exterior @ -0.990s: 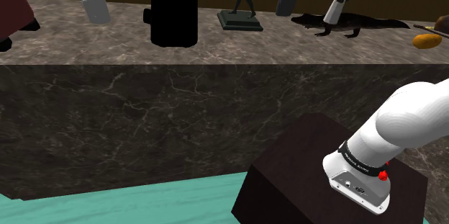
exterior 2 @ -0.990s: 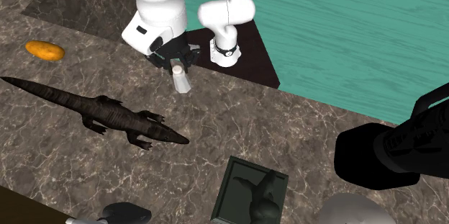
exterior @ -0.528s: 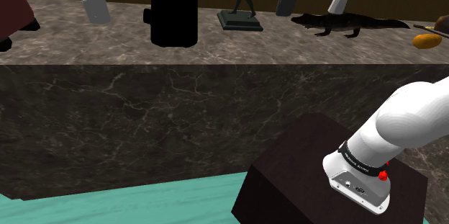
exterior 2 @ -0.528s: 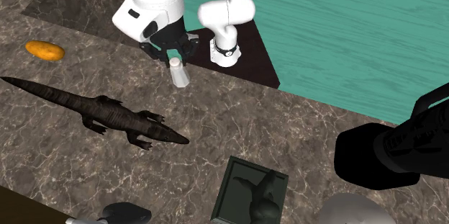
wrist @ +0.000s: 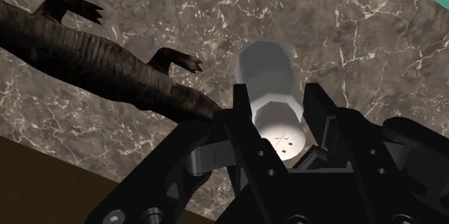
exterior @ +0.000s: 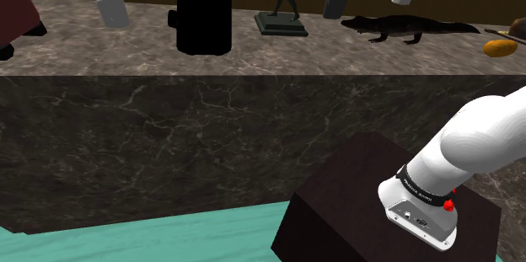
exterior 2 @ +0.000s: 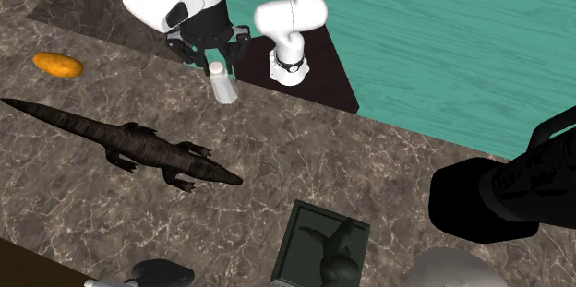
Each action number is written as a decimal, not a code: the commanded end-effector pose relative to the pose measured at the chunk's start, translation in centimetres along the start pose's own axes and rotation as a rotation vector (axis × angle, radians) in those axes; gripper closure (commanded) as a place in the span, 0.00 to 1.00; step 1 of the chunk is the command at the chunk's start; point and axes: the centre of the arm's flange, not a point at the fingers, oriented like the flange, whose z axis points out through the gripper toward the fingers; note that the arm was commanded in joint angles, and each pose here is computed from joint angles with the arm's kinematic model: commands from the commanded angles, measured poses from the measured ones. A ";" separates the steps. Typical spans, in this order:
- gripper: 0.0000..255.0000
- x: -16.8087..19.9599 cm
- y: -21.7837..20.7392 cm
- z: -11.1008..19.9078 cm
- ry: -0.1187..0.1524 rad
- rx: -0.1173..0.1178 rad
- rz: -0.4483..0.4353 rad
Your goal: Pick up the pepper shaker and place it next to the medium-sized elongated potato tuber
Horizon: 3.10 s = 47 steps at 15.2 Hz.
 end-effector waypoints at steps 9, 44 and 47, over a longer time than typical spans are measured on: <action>1.00 -7.6 10.0 0.3 0.000 0.000 0.000; 1.00 -30.9 40.6 5.0 0.000 0.000 0.000; 1.00 -31.0 40.5 6.5 0.000 0.000 0.000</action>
